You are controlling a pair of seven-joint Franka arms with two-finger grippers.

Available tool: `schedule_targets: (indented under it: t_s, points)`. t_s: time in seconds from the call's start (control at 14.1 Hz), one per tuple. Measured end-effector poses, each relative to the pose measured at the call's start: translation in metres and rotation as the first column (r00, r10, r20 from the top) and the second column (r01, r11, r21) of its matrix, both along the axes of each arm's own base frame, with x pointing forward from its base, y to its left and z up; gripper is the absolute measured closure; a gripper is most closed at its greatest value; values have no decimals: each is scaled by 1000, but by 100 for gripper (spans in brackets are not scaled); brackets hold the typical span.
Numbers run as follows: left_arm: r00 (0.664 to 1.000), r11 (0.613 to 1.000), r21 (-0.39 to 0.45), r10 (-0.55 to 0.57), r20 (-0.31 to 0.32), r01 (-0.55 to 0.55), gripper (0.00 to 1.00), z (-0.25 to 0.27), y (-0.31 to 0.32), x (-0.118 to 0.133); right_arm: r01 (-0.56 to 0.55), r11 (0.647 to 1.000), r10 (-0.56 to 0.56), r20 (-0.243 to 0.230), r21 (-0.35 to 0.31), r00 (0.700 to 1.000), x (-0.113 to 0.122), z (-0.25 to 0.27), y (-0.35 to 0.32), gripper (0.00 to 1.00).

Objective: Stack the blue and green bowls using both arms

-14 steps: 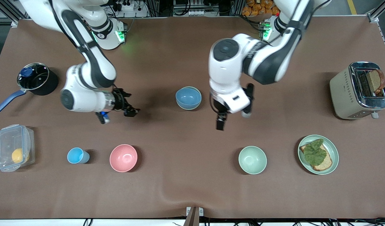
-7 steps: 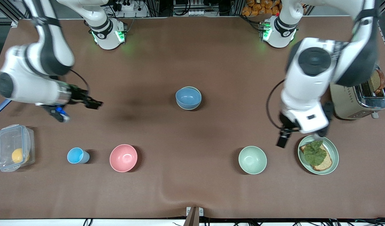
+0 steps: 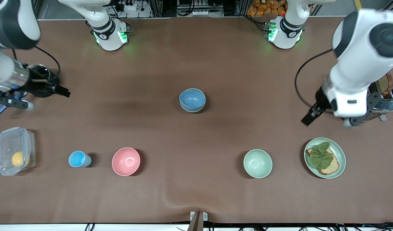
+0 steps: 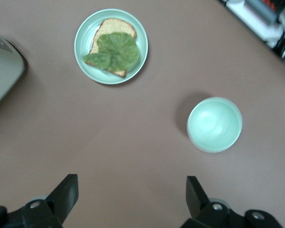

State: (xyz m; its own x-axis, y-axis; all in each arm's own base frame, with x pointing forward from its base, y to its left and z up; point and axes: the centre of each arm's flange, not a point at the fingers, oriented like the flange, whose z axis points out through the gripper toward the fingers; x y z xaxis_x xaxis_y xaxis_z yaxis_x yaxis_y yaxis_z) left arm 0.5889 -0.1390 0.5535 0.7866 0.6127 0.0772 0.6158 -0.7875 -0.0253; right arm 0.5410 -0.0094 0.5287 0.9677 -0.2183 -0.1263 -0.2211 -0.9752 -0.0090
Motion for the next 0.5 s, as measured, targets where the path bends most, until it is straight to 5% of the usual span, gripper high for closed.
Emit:
schedule_targets:
  t_s: [0.21,0.5]
  points:
    - [983,984,-26,-179,-44,178,0,22,20,-24,-84,996,85,71,-12,994,6,36,11,0]
    - [937,939,-27,-345,-55,344,0,51,41,-43,-137,990,138,80,-28,987,8,39,14,0]
